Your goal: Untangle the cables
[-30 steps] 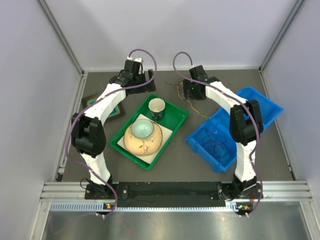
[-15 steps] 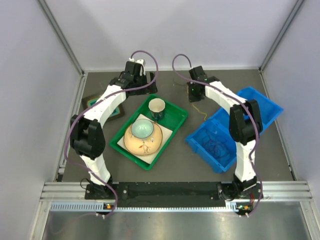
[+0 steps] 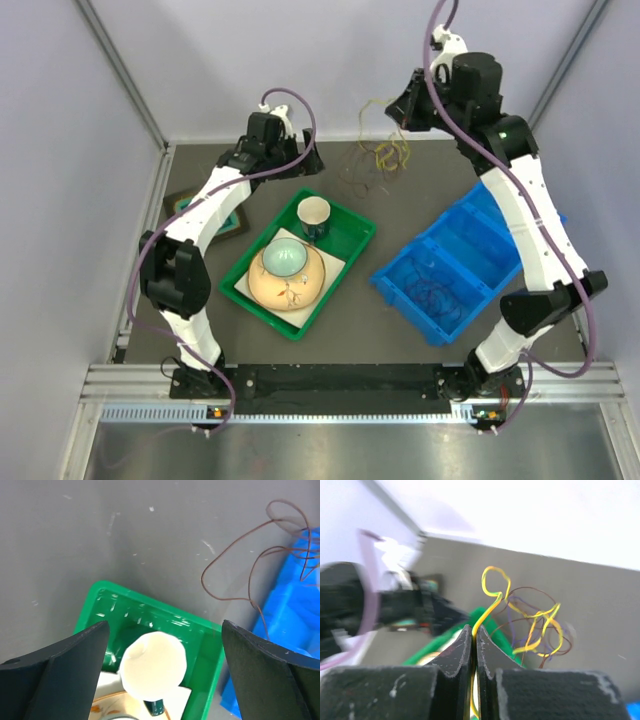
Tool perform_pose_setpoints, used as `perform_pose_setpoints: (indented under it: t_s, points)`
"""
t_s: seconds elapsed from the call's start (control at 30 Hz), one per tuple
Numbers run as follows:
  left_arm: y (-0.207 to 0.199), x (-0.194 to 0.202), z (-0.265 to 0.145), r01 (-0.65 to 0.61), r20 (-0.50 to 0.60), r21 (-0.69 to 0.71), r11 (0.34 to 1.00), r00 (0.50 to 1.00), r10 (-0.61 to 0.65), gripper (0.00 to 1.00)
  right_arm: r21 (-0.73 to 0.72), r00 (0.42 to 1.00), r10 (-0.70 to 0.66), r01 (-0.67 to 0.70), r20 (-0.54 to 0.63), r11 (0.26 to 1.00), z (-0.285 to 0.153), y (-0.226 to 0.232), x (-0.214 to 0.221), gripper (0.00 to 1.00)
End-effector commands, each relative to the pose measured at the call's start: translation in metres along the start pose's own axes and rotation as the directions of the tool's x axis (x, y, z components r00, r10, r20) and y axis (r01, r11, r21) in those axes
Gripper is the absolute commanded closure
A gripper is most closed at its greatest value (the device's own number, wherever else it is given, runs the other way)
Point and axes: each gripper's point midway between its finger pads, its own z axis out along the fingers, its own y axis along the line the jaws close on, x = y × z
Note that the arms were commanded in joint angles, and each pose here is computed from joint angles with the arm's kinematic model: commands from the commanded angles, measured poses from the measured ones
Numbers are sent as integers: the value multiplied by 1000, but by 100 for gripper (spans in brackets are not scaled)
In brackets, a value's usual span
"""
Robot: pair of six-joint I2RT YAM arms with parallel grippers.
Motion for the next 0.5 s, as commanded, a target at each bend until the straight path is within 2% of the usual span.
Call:
perform_pose_setpoints:
  t_s: [0.0, 0.23, 0.47]
  points:
    - [-26, -8, 4, 6, 47, 148, 989, 999, -13, 1, -145, 996, 89, -87, 8, 986, -8, 29, -11, 100]
    - [-60, -12, -7, -75, 108, 354, 932, 993, 39, 1, -152, 991, 131, -128, 8, 980, 3, 29, -11, 100]
    - [-74, -1, -13, -82, 93, 454, 887, 995, 45, 2, -133, 989, 146, -142, 15, 981, 8, 23, -12, 100]
